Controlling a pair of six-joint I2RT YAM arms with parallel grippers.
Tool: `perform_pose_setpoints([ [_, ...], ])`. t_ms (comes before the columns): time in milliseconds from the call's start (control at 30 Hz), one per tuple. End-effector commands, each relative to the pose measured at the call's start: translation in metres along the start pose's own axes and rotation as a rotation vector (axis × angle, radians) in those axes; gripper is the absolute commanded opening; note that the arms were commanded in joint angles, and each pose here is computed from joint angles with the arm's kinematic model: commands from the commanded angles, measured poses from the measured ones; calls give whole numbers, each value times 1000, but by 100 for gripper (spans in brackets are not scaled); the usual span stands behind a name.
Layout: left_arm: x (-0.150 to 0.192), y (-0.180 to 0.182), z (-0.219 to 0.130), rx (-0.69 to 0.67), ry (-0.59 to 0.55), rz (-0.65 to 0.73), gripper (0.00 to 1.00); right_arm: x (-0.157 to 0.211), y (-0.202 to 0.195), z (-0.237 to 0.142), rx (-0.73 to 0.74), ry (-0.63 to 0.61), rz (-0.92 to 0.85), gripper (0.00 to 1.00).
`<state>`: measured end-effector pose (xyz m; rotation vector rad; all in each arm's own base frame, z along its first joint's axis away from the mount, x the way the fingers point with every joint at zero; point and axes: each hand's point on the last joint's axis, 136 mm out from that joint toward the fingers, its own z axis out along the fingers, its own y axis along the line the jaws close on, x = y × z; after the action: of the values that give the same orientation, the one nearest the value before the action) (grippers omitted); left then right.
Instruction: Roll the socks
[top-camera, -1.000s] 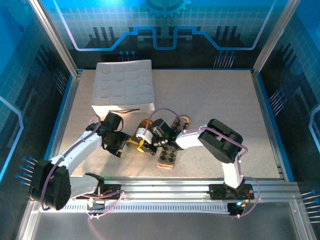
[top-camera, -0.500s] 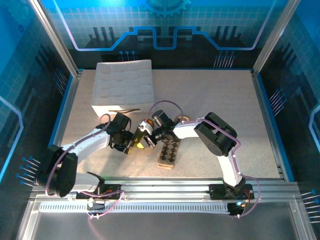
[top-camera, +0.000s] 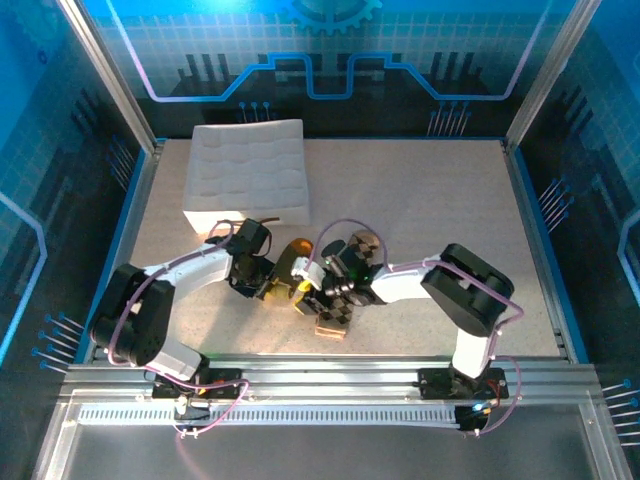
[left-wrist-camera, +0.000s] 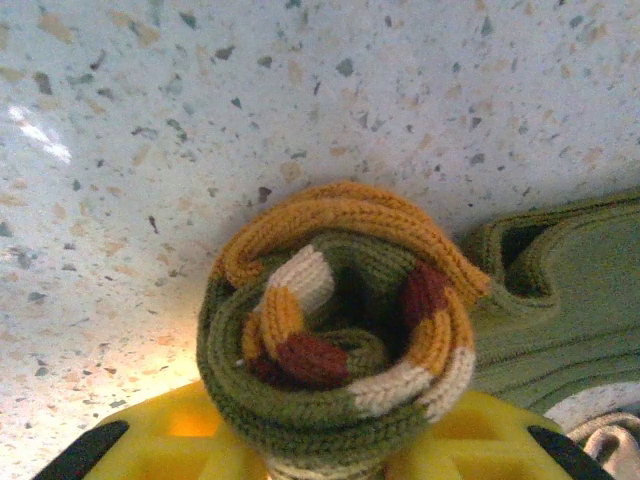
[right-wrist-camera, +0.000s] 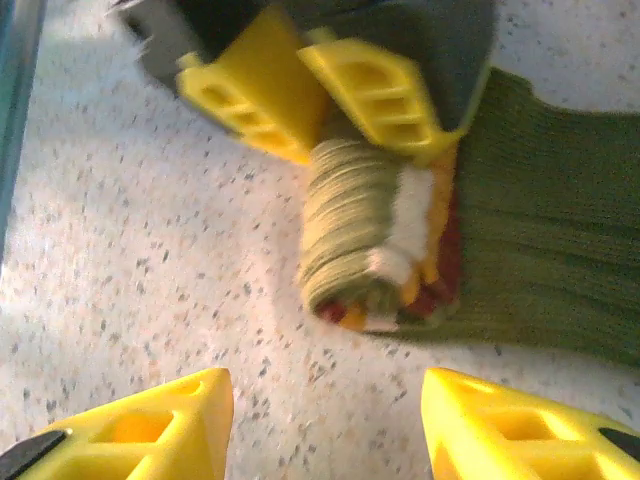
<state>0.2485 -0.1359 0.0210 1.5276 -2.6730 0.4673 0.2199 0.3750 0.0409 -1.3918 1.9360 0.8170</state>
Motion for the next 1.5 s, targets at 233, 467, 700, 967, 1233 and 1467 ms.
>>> perform_pose_setpoints([
  [233,3,44,11,-258,35,7,28,-40,-3,7,357,15,-541,59],
  [467,5,37,12,-256,57,18,28,-42,0,36,364,85,-647,55],
  [700,6,32,5,-232,55,19,29,-7,-13,51,368,223,-570,20],
  [967,0,13,-38,-83,6,-23,60,41,-9,40,217,271,-307,0],
  [1233,-16,3,-66,66,-49,-39,71,69,6,37,-20,233,11,0],
  [1467,-9,-7,-55,139,-13,24,65,78,-11,37,-105,202,318,0],
])
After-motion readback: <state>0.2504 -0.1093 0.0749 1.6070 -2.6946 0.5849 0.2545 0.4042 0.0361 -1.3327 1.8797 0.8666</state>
